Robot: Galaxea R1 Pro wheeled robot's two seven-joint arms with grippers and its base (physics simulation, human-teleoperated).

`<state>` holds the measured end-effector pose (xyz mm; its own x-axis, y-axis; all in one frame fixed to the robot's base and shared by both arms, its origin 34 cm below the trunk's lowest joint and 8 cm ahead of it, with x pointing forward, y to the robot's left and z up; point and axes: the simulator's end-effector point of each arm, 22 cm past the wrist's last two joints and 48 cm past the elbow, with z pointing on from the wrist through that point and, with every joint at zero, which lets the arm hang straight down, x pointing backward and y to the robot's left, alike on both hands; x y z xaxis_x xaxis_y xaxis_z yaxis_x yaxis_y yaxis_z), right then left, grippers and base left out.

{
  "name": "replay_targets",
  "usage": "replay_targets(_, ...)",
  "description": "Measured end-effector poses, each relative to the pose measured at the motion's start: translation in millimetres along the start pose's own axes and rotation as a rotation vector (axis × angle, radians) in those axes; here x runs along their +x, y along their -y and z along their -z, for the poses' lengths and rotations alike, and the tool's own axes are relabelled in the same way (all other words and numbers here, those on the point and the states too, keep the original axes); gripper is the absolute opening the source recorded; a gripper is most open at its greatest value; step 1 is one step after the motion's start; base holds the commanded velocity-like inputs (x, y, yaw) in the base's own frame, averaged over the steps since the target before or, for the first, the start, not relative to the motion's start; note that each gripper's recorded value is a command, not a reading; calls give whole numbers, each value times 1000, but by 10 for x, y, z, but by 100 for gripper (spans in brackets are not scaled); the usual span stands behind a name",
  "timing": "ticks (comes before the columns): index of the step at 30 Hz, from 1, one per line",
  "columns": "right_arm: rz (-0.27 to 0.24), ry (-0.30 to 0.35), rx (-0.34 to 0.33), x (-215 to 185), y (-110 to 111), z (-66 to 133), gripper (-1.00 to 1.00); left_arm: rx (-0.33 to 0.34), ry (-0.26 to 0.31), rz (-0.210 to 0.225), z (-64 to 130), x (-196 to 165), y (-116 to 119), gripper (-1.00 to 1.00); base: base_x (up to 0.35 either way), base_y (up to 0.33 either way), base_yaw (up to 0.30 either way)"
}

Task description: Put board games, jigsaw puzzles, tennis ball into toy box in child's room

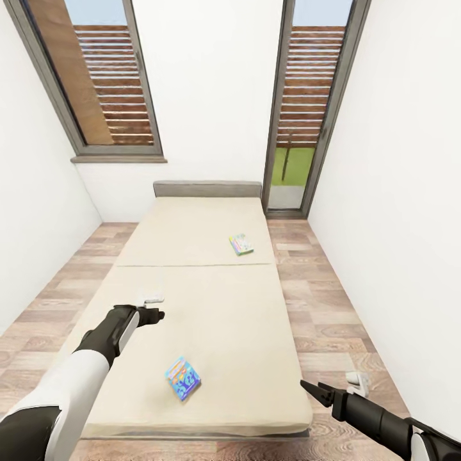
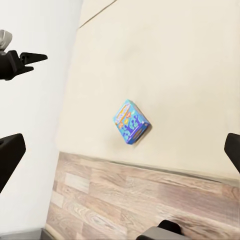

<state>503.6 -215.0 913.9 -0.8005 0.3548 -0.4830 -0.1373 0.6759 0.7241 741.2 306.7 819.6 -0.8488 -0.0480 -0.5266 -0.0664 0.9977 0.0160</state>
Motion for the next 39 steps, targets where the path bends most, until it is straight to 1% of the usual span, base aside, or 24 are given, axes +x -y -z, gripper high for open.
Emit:
replay_targets(23,-24,-25,11,99,97,-51,100,2,-37,4,-161,185,8,100,0,0,0)
replay_targets(35,-37,-38,17,152,145,-76,100,34,-62,13,-240,294,83,100,0,0,0)
replay_targets(39,-41,-43,19,171,162,-84,100,58,-70,14,-264,331,156,100,0,0,0)
